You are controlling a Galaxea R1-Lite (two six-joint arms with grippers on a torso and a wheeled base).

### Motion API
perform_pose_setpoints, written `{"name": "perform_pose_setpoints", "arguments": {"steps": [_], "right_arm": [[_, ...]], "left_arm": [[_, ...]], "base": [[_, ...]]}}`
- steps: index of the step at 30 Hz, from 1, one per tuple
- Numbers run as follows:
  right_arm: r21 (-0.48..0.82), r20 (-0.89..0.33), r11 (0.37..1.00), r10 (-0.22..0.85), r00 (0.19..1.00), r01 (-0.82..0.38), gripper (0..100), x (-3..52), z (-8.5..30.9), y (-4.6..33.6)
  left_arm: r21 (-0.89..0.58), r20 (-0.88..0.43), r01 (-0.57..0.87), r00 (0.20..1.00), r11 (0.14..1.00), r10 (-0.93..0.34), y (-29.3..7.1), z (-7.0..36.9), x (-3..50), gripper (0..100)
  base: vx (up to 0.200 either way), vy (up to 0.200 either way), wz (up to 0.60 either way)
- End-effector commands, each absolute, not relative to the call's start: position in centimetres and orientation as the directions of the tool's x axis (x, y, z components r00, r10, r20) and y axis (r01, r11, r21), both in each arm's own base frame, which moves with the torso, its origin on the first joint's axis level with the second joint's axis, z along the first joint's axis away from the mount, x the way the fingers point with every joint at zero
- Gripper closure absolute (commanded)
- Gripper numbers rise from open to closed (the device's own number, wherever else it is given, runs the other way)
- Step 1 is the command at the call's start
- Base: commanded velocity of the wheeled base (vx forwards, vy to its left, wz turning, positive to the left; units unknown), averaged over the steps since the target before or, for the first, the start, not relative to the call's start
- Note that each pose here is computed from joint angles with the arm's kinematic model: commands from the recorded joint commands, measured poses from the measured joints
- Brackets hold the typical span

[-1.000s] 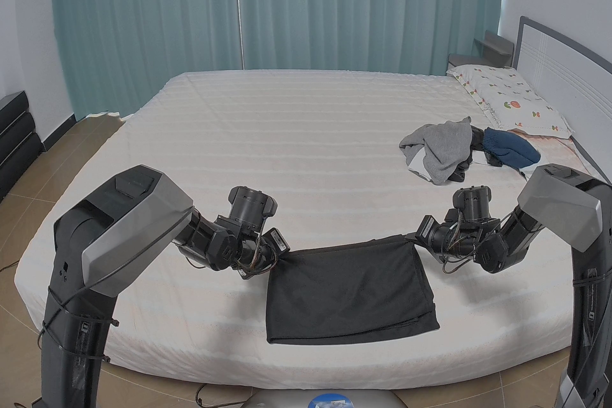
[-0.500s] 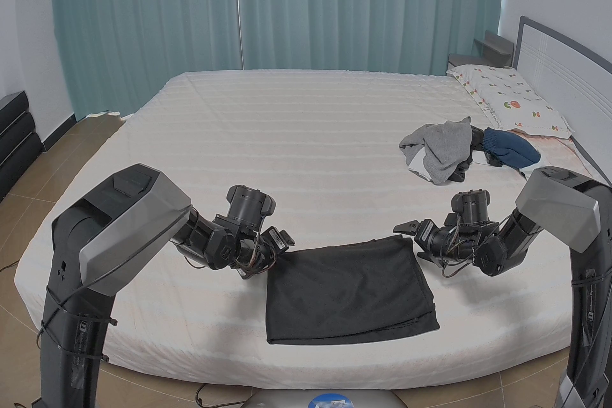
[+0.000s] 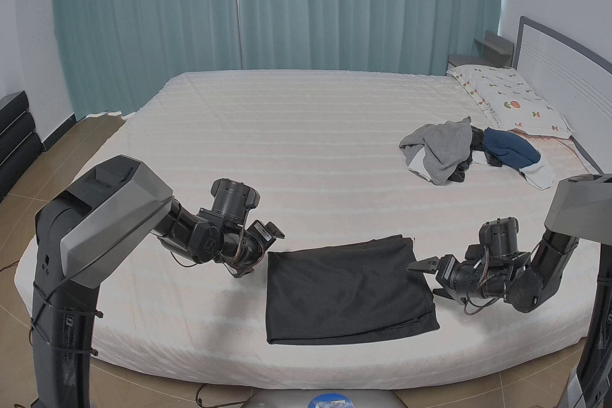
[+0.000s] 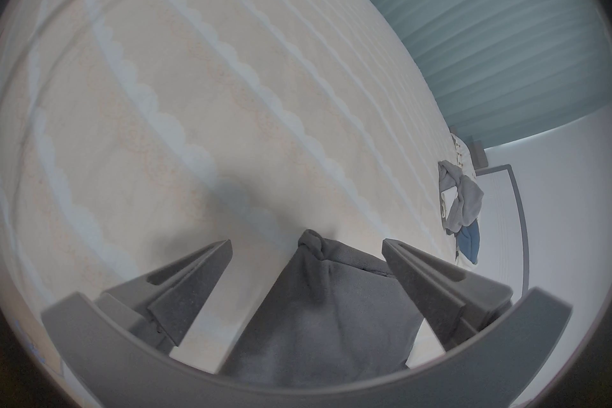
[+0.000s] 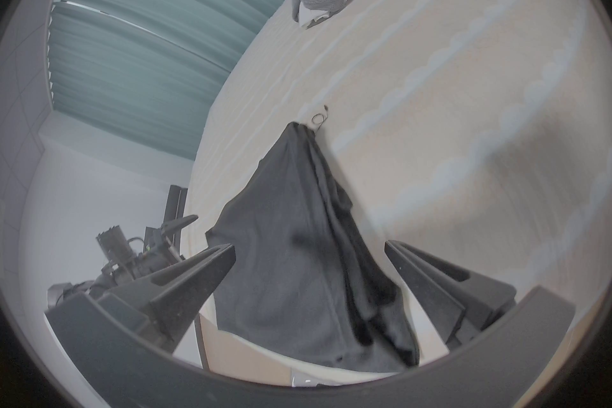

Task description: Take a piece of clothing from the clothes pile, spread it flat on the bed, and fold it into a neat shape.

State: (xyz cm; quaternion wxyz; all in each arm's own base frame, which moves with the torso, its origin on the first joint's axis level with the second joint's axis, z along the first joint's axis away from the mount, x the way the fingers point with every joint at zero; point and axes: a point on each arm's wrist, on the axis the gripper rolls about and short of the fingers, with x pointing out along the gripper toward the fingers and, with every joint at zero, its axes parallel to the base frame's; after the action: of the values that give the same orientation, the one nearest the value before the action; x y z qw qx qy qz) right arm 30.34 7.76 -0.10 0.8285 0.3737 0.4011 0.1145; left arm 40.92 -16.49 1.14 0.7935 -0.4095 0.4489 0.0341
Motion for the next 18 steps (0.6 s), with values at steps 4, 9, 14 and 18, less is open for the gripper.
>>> {"name": "perform_pose_setpoints", "arguments": {"steps": [4, 9, 14, 18], "right_arm": [[0.72, -0.555, 0.691, 0.517, 0.652, 0.066, 0, 28.8, 0.6, 8.2], [0.708, -0.579, 0.704, 0.527, 0.622, 0.063, 0, 28.3, -0.1, 9.0], [0.703, -0.587, 0.708, 0.525, 0.617, 0.067, 100, 28.2, -0.3, 9.0], [0.683, -0.604, 0.727, 0.517, 0.606, 0.06, 100, 27.6, -0.4, 8.8]], "left_arm": [[-0.624, -0.738, -0.43, 0.599, 0.652, -0.311, -15.8, 1.9, 40.5, 0], [-0.629, -0.735, -0.431, 0.602, 0.647, -0.313, -15.6, 2.1, 40.6, 0], [-0.628, -0.736, -0.43, 0.601, 0.649, -0.313, -15.7, 2.0, 40.5, 0], [-0.628, -0.735, -0.43, 0.602, 0.649, -0.312, -15.7, 2.0, 40.6, 0]], "base": [[0.0, 0.0, 0.0], [0.0, 0.0, 0.0], [0.0, 0.0, 0.0], [0.0, 0.0, 0.0]]}}
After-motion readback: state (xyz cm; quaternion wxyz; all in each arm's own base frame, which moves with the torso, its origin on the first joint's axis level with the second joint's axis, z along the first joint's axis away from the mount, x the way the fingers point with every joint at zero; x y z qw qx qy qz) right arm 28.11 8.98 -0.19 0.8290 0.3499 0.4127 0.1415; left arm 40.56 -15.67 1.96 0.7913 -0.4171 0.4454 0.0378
